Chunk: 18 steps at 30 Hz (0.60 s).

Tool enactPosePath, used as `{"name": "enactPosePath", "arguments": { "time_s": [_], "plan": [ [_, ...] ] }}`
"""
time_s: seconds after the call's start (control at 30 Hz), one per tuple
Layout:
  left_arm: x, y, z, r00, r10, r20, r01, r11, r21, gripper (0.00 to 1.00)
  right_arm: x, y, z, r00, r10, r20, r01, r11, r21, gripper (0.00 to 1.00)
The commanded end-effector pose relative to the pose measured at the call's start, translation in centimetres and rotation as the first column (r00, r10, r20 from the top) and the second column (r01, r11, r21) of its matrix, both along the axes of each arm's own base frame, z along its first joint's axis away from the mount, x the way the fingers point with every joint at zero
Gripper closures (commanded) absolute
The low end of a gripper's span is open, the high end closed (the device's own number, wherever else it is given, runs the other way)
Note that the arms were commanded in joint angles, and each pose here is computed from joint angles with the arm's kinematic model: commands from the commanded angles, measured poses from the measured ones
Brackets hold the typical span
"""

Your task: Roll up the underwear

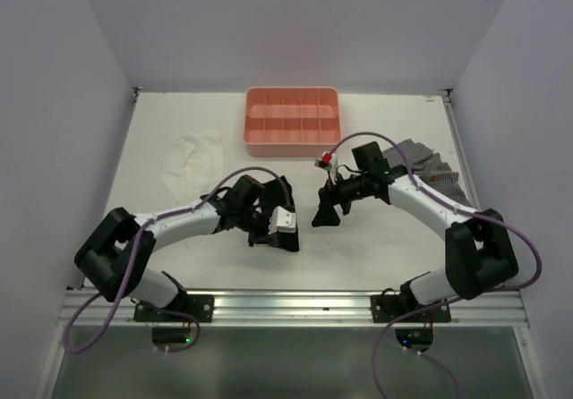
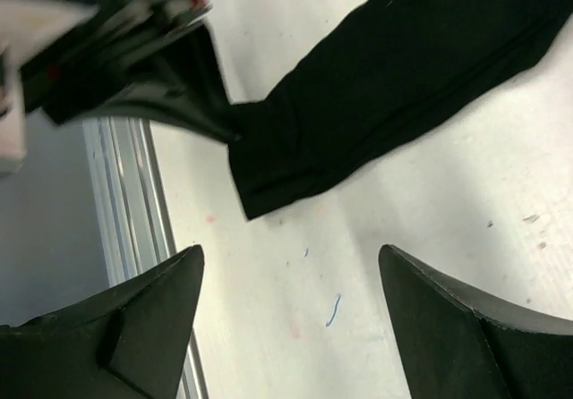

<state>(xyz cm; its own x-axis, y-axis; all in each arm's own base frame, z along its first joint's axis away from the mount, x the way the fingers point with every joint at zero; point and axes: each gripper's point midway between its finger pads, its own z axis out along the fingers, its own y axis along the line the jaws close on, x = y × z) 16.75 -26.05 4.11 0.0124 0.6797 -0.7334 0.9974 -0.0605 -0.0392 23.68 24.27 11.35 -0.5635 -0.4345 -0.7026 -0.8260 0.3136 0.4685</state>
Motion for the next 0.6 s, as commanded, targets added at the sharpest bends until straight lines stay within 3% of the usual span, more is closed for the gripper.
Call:
{"name": "enactPosePath", "arguments": {
  "time_s": [0.0, 0.27, 0.4, 0.57],
  "plan": [
    [-0.2, -0.3, 1.0, 0.984, -0.001, -0.177, -0.007, 0.999, -0.042, 1.0, -2.5, -1.3, 0.1, 0.993, 0.089, 0.08, -0.088, 0.996, -0.022, 0.17],
    [2.9, 0.2, 0.1, 0.895, 0.046, -0.443, -0.073, 0.996, -0.043, 1.0, -3.0, -2.1, 0.3, 0.95, 0.133, 0.284, -0.122, 0.991, -0.056, 0.16],
    [3.8, 1.0, -0.9, 0.819, 0.086, -0.567, -0.116, 0.993, -0.017, 1.0, -2.3, 0.1, 0.3, 0.854, 0.187, 0.485, -0.159, 0.982, -0.099, 0.16],
    [5.0, 1.5, -2.2, 0.774, 0.129, -0.619, -0.153, 0.988, 0.014, 1.0, -1.8, 2.4, -0.5, 0.74, 0.226, 0.633, -0.197, 0.973, -0.118, 0.14]
  ]
}}
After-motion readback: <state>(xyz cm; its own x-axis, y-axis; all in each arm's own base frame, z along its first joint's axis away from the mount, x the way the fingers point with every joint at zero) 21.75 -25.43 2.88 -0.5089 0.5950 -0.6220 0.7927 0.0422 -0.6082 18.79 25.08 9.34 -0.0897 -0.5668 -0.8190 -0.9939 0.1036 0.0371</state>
